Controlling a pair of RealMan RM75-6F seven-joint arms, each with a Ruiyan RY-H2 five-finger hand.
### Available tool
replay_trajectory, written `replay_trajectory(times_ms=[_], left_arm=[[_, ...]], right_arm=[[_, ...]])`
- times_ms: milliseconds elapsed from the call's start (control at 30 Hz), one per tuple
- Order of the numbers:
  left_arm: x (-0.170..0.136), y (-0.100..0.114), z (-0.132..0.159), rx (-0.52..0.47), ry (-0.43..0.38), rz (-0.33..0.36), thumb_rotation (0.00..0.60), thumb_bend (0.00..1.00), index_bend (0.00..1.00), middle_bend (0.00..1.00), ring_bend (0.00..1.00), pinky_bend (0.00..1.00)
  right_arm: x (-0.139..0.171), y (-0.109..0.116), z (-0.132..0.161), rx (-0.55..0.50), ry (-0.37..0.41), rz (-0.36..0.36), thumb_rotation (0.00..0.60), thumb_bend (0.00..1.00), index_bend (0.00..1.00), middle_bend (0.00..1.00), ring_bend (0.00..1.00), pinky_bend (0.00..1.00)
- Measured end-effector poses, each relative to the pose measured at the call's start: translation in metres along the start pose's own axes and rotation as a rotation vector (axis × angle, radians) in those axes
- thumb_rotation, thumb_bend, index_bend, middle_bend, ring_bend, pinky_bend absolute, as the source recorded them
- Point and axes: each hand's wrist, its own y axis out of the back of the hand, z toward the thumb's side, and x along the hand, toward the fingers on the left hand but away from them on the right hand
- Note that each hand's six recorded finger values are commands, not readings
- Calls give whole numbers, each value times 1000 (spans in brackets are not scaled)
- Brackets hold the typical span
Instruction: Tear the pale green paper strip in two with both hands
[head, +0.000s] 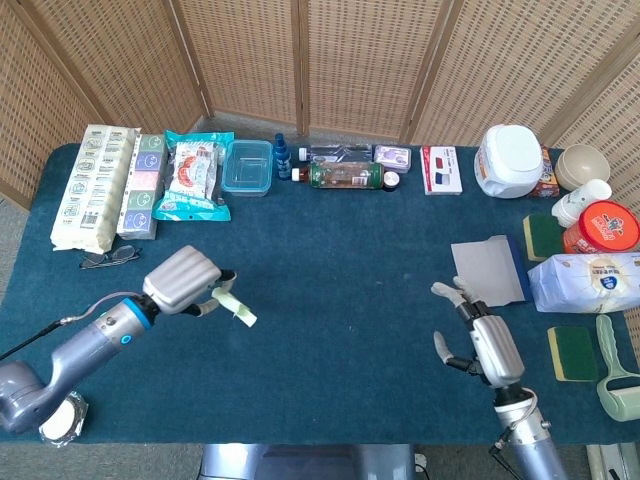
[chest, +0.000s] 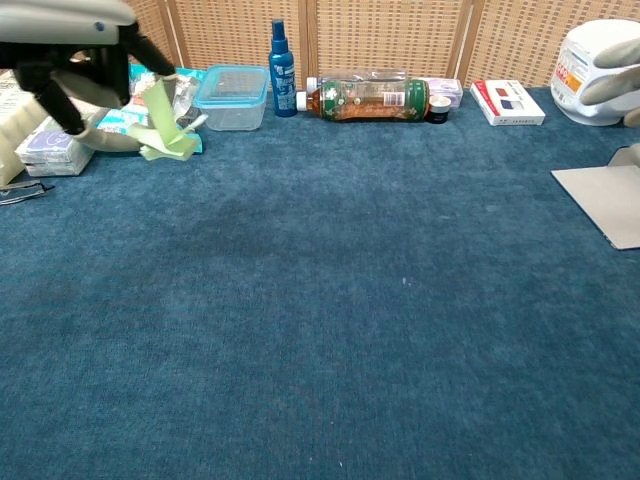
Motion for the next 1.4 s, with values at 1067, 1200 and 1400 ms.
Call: replay_trajectory(times_ms=[1067, 1200, 1400], left_arm=[[79, 42, 70, 17, -138, -97, 600, 420, 669, 1000, 1000, 903], [82, 42, 73, 16, -140, -102, 600, 420, 669, 1000, 1000, 903], [86, 40, 73, 13, -133, -114, 600, 420, 669, 1000, 1000, 903]], right_arm=[[-54, -47, 17, -318, 89, 29, 600, 454, 24, 581, 620, 656], [-54, -50, 17, -344, 95, 30, 600, 436, 37, 620, 639, 656], [-53, -57, 15, -382, 99, 41, 600, 409, 84, 683, 672, 657]])
